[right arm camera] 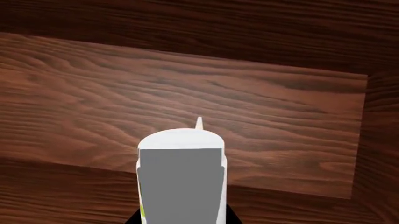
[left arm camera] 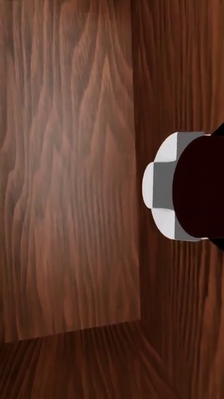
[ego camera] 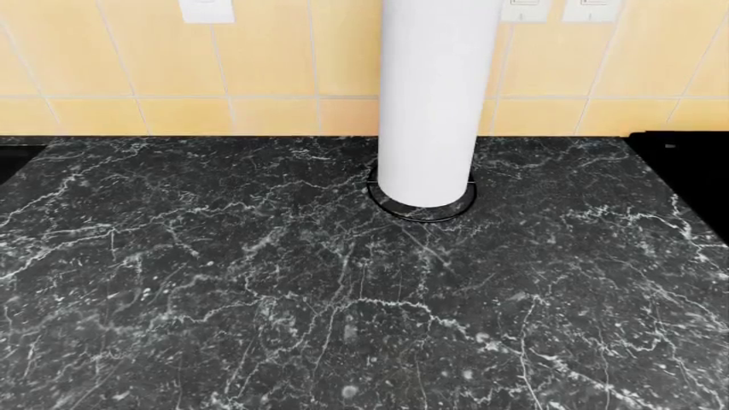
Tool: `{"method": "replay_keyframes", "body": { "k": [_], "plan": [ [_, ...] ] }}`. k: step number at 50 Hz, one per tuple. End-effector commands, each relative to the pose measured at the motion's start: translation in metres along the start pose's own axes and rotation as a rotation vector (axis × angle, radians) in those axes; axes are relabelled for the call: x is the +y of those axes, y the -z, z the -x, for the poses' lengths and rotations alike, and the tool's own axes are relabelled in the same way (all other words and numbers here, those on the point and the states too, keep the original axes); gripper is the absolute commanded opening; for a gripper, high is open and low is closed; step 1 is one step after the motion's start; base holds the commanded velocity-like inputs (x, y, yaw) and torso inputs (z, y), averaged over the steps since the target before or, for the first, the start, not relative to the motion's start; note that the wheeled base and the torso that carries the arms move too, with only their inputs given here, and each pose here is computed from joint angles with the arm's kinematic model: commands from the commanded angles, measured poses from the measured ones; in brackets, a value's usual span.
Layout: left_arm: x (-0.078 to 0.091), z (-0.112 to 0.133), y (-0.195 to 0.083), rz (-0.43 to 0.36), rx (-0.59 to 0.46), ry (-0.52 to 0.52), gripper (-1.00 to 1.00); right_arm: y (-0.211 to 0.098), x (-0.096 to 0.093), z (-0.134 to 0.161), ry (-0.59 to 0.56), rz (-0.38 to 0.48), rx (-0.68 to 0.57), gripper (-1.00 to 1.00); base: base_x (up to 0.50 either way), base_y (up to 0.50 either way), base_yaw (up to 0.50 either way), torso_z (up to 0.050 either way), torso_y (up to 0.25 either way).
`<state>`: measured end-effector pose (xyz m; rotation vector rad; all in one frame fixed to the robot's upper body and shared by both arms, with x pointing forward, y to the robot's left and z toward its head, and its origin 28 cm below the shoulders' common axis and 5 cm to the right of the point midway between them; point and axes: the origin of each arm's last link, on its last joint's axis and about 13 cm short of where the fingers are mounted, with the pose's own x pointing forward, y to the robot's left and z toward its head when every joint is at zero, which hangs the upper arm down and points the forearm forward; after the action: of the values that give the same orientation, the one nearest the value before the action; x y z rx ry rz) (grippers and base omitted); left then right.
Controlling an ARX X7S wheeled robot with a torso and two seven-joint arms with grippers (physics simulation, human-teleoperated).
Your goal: Pick and place the shaker into the drawer. Then close the cabinet.
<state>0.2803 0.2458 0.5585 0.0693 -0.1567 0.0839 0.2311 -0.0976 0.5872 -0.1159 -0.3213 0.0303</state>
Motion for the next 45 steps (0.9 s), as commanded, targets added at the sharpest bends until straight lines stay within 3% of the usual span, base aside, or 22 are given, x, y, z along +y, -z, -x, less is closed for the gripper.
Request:
{"method": "replay_keyframes", "body": {
  "k": [1, 17, 27, 40, 45],
  "plan": [
    [0.002, 0.001, 0.001, -0.042, -0.026, -0.052, -1.0, -0.004, 0.0, 0.003, 0.009, 0.006, -0.017, -1.0, 0.0, 0.0, 0.0, 0.0, 0.0],
    [-0.002, 0.029, -0.04, -0.045, -0.281, 0.006, -1.0, -0.005, -0.004, 0.006, 0.027, 0.01, -0.029, -1.0, 0.0, 0.0, 0.0, 0.0, 0.0],
    [-0.003, 0.041, -0.051, -0.032, -0.382, 0.046, -1.0, -0.006, -0.006, 0.007, 0.037, 0.014, -0.039, -1.0, 0.0, 0.0, 0.0, 0.0, 0.0],
    [-0.004, 0.04, -0.049, -0.041, -0.383, 0.049, -1.0, -0.007, -0.007, 0.008, 0.039, 0.019, -0.047, -1.0, 0.0, 0.0, 0.0, 0.0, 0.0],
    [-0.004, 0.04, -0.049, -0.043, -0.38, 0.051, -1.0, -0.007, -0.007, 0.009, 0.035, 0.022, -0.039, -1.0, -0.49, 0.0, 0.0, 0.0, 0.0]
  ]
}}
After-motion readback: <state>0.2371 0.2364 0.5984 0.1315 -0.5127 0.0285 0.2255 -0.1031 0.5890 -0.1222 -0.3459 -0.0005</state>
